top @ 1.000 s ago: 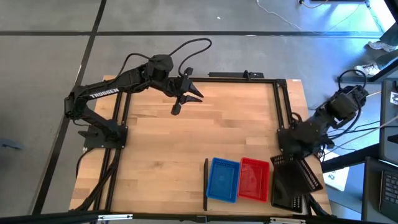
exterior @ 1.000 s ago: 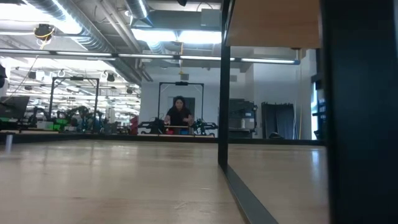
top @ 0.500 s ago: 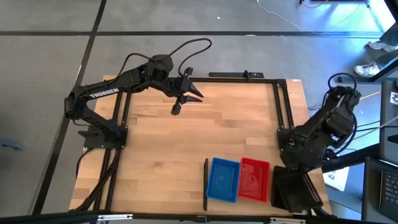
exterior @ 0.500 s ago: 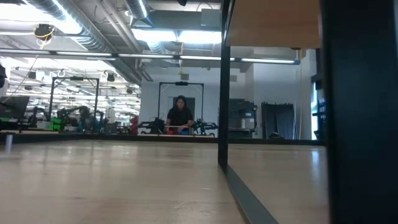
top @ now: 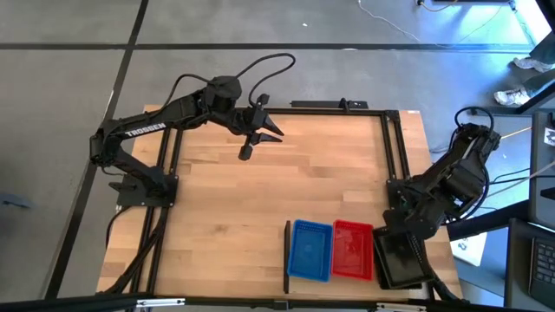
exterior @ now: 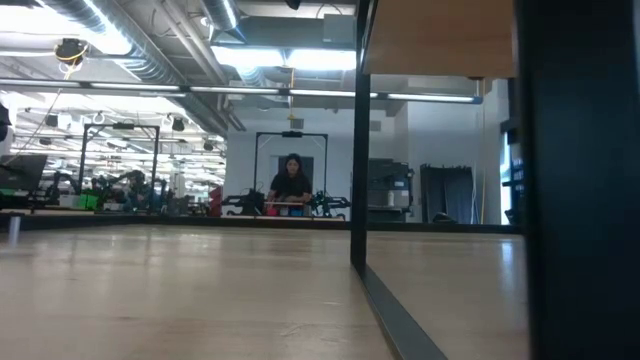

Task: Stack baskets on shelf by color
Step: Stack the black bin on top of the black bins on the shelf

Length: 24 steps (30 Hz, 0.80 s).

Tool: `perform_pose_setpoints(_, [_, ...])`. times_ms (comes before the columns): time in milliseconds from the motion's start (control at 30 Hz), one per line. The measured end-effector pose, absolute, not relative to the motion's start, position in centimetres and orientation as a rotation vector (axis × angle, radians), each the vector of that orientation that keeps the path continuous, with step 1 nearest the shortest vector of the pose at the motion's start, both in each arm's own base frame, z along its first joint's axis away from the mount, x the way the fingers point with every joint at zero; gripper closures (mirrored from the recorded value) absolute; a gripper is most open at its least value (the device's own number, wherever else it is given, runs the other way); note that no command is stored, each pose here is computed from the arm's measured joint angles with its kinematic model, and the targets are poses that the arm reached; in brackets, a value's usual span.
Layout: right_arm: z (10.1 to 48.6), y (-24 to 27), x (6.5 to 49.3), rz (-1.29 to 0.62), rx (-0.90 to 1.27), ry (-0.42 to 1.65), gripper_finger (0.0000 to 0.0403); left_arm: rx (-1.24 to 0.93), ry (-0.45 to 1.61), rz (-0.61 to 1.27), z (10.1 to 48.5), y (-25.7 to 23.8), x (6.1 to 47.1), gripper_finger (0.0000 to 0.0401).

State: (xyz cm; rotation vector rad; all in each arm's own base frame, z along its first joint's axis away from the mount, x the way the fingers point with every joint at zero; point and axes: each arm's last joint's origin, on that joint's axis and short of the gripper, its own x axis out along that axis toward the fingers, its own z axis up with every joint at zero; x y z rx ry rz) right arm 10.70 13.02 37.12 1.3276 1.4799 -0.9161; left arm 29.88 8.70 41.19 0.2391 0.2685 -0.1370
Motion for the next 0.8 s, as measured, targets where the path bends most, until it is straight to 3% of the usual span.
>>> perform_pose_setpoints(800, [37.42,13.35,11.04,-0.843,1.388,1.463,0.0368,0.238,0.268,-0.136,41.18,8.7,29.88,0.0329])
